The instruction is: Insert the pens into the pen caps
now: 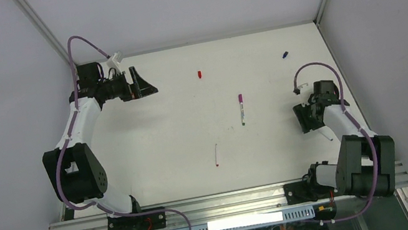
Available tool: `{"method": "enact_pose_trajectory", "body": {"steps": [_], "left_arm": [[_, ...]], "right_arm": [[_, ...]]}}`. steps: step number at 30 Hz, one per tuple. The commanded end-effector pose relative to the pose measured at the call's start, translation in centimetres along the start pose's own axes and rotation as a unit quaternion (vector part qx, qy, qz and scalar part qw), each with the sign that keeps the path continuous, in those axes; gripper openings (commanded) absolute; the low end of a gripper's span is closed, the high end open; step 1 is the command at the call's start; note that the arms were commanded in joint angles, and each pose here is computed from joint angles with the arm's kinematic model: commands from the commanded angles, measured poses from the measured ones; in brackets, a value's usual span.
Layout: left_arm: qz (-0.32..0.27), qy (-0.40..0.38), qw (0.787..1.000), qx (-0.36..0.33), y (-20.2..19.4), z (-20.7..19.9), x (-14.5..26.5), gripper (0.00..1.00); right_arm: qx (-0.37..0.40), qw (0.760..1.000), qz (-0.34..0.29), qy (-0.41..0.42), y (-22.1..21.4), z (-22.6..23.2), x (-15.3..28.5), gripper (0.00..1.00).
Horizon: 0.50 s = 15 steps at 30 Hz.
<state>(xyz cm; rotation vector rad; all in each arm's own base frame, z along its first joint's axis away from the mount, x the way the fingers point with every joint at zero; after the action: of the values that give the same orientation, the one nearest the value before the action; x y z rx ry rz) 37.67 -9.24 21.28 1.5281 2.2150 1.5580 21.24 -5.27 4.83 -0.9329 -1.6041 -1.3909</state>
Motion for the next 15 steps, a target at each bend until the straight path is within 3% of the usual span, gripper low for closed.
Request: {"method": "enact_pose_trajectory", "body": {"steps": [1,5,12,15], "left_arm": [[-0.02,-0.016,0.999,-0.023,1.0,-0.2,0.3,0.99],[-0.02,-0.018,0.999,-0.021,1.0,-0.1,0.3,0.99],[-0.021,-0.02,0.999,-0.018,1.0,0.0,0.3,0.99],[-0.021,-0.021,0.999,-0.018,1.0,0.0,0.2,0.99]], "right_arm": [[-0.006,0.998,0.065,-0.007,-3.6,0.0,0.0,0.55],[-0.007,0.998,0.066,-0.007,-3.7,0.0,0.0,0.54],[-0.019,0.997,0.055,-0.055,-3.5,-1.5,0.0,0.62],[-0.026,0.996,0.05,-0.066,-3.7,-1.8,0.2,0.61]]}}
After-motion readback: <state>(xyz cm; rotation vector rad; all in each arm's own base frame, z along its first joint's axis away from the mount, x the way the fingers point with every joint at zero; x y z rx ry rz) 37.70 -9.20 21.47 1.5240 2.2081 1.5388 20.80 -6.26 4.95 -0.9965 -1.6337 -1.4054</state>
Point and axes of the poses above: each gripper's point midway between its finger pads, its own x axis back along the fingers, its own z axis along the line the jaws close on, y = z × x, the point moved 3 cm from there along x, back along the fingers, and after that the axes turned 7 degrees about -x, right-handed, at the moved point
